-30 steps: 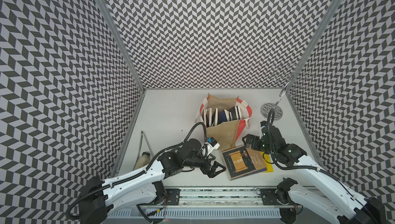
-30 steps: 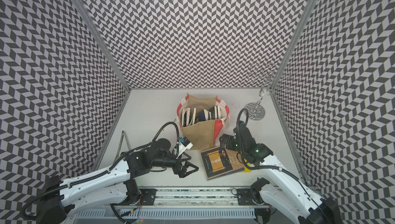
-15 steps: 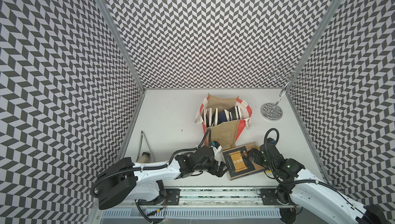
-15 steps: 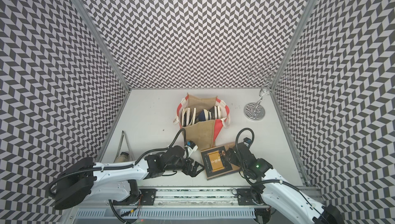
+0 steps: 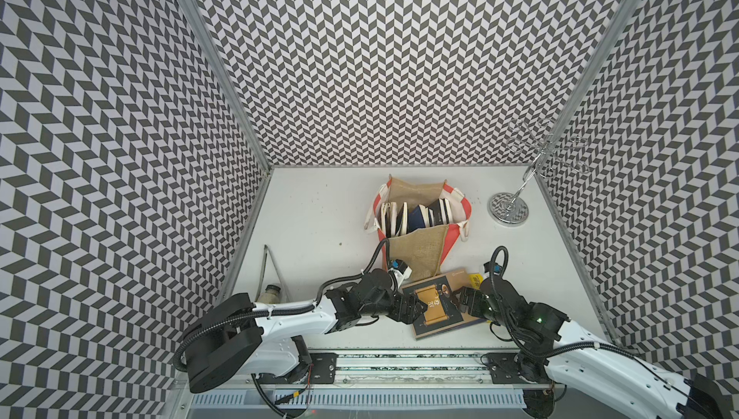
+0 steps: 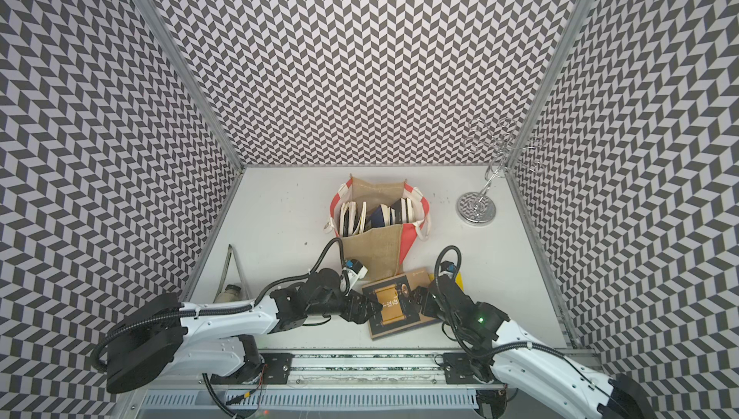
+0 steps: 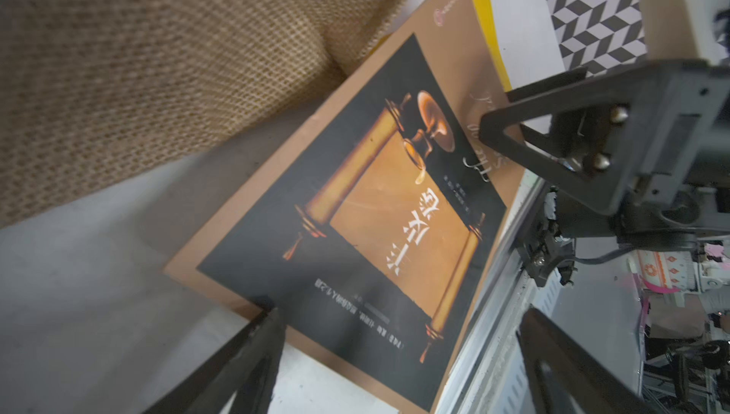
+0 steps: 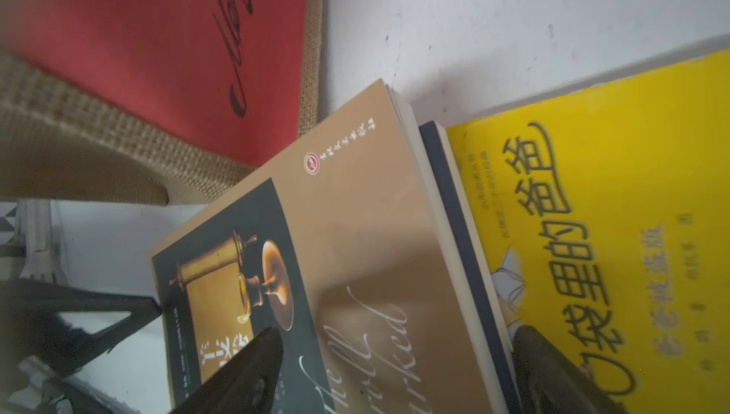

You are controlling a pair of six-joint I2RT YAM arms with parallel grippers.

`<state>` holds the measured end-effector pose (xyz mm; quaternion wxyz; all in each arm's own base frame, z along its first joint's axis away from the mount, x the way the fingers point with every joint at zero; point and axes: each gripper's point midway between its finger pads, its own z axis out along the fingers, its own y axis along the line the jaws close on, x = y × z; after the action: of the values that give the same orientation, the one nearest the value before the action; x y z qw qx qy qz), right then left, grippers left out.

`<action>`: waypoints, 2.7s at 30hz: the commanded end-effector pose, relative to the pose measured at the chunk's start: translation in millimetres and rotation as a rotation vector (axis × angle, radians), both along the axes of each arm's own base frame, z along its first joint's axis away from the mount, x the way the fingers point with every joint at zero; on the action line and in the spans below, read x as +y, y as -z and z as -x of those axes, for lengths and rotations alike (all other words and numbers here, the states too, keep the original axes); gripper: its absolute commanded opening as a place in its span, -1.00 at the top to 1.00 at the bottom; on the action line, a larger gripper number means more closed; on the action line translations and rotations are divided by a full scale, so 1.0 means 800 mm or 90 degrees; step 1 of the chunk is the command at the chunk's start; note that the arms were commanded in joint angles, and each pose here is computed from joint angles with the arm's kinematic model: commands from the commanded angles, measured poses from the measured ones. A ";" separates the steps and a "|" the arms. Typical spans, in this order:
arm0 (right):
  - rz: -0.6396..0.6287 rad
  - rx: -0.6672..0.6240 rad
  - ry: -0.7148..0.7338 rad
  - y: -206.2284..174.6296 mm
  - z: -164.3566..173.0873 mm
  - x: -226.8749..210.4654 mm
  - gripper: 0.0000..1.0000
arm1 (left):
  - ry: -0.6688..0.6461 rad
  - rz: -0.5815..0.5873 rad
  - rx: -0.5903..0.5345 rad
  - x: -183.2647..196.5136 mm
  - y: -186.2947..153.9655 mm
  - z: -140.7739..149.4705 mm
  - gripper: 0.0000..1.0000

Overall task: Put the books into the canvas bag
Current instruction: Pick up the book from the book.

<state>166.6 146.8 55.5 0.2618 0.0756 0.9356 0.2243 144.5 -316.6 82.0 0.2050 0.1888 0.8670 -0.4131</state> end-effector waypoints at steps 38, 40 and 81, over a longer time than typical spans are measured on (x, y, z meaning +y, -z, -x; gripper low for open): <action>-0.054 -0.064 -0.165 -0.049 0.018 0.075 -0.64 | -0.064 -0.065 0.050 0.077 0.035 0.007 -0.99; -0.057 -0.068 -0.173 -0.051 0.019 0.080 -0.64 | -0.063 -0.063 0.056 0.077 0.037 0.008 -0.99; -0.030 -0.002 -0.283 0.020 0.057 0.108 -0.65 | -0.260 -0.172 0.161 0.173 0.092 0.013 -0.90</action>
<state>133.3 245.0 64.1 0.2382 -0.1199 0.9074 0.3247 147.3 -212.6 45.1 0.1867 0.0246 0.9143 -0.3585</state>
